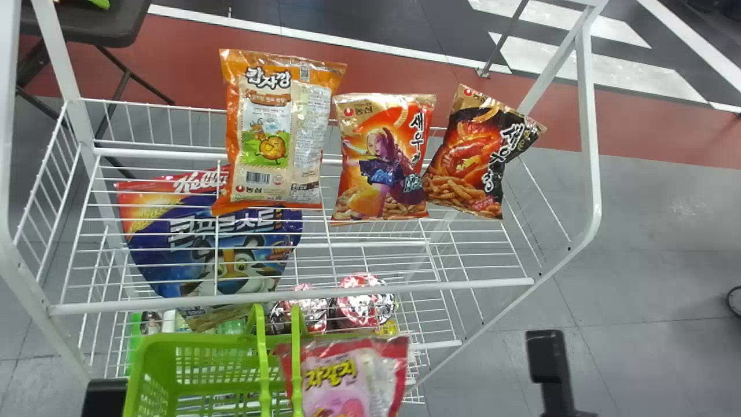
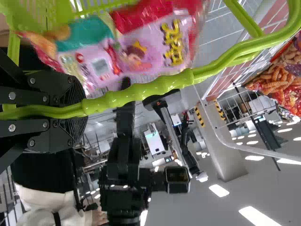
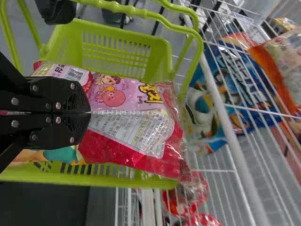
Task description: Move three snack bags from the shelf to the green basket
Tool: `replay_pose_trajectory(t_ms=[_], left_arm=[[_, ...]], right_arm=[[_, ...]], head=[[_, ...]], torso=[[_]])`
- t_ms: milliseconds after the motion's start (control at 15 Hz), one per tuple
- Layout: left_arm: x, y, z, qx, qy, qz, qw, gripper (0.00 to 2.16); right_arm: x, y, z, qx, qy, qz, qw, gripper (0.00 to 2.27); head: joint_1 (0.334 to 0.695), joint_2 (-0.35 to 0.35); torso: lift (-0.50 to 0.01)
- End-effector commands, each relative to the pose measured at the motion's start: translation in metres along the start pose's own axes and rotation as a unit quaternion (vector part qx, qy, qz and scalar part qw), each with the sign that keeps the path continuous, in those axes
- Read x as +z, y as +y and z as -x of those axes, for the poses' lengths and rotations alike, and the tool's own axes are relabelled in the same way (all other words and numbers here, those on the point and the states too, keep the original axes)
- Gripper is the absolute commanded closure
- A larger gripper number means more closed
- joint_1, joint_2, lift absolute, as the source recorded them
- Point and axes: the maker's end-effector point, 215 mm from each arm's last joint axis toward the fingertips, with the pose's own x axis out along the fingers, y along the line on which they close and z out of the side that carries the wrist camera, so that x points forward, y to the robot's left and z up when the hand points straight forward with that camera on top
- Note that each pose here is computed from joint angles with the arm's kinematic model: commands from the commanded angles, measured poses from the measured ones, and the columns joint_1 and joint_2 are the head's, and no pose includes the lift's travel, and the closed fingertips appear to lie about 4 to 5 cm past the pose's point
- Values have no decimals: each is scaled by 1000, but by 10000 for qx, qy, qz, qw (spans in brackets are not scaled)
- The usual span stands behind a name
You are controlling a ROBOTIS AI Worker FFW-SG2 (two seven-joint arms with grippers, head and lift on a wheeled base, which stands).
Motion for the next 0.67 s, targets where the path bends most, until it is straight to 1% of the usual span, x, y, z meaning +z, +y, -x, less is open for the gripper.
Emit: replay_pose_trajectory(t_ms=[0,267,333,400,467,600], left_arm=[[-2,-3,-1,-15,15,-4,10000,1760],[-7,-7,-3,-22,46,-21,10000,1760],[-8,-8,-2,-18,49,-14,10000,1760],[-9,-9,-3,-14,54,-25,10000,1760],[-9,-8,-3,-7,57,-19,10000,1760],[-9,-8,-3,-7,57,-19,10000,1760]], right_arm=[[-4,13,-13,142,103,56,9998,2128],[-7,7,-36,152,184,78,9997,2111],[-6,3,-42,127,165,84,9997,1801],[-5,-1,-45,117,152,71,9998,1052],[-5,-4,-45,79,141,74,9998,39],[0,-5,-36,26,69,110,9999,-1]], head=[[695,-350],[695,-350],[695,-350],[695,-350],[695,-350],[695,-350]], torso=[[-48],[-48],[-48],[-48],[-48],[-48]])
